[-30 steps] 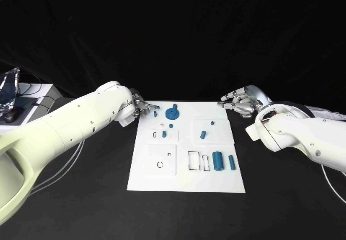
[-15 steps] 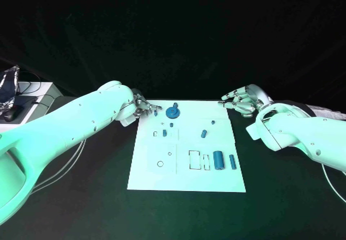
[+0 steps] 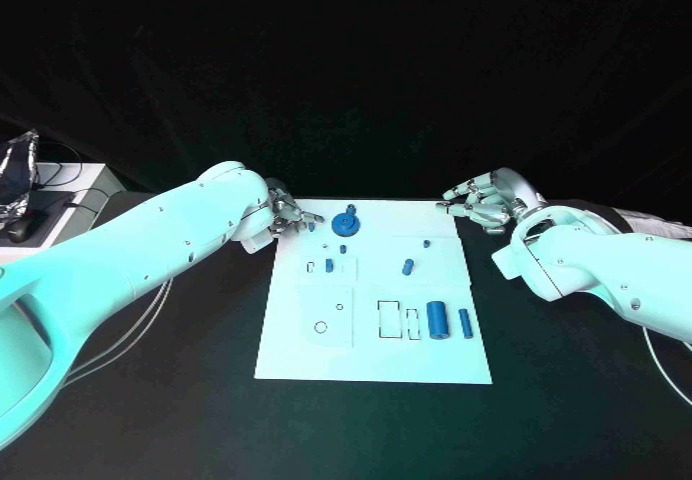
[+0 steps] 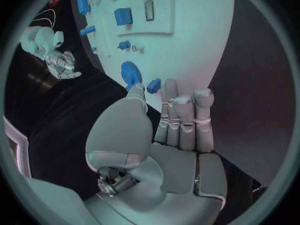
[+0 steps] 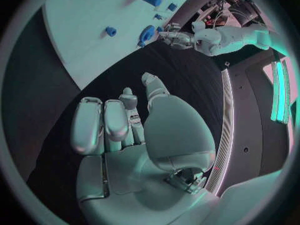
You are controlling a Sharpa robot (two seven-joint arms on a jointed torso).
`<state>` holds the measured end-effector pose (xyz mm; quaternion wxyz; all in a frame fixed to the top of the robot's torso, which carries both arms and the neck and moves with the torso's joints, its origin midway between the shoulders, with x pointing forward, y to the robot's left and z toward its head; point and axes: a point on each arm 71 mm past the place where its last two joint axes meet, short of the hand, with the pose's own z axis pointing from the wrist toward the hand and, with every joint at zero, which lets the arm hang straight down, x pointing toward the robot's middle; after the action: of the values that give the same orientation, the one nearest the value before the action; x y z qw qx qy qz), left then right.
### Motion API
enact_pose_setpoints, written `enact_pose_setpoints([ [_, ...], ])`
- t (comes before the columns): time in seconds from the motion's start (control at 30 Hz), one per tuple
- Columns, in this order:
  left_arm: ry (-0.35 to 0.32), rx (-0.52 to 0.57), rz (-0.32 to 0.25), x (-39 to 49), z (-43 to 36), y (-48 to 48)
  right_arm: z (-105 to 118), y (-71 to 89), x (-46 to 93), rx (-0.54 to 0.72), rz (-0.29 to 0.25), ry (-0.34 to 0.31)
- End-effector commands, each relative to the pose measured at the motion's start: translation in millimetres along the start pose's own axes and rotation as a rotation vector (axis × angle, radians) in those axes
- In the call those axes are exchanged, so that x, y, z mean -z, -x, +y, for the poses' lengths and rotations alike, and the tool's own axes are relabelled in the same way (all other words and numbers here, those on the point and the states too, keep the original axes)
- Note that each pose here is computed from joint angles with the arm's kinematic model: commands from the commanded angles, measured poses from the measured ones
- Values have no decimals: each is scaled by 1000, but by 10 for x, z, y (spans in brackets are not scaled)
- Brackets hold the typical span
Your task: Assemble the parts on the task board
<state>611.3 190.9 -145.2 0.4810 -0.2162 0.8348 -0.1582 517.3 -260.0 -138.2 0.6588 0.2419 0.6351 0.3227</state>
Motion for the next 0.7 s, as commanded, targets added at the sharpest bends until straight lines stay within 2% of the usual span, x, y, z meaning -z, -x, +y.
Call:
enact_pose_setpoints([
  [0.03, -23, 3, 19, 6, -48, -20, 12, -9, -5, 8, 6, 8],
  [0.7, -66, 55, -20, 24, -106, -8, 1, -20, -19, 15, 11, -9],
])
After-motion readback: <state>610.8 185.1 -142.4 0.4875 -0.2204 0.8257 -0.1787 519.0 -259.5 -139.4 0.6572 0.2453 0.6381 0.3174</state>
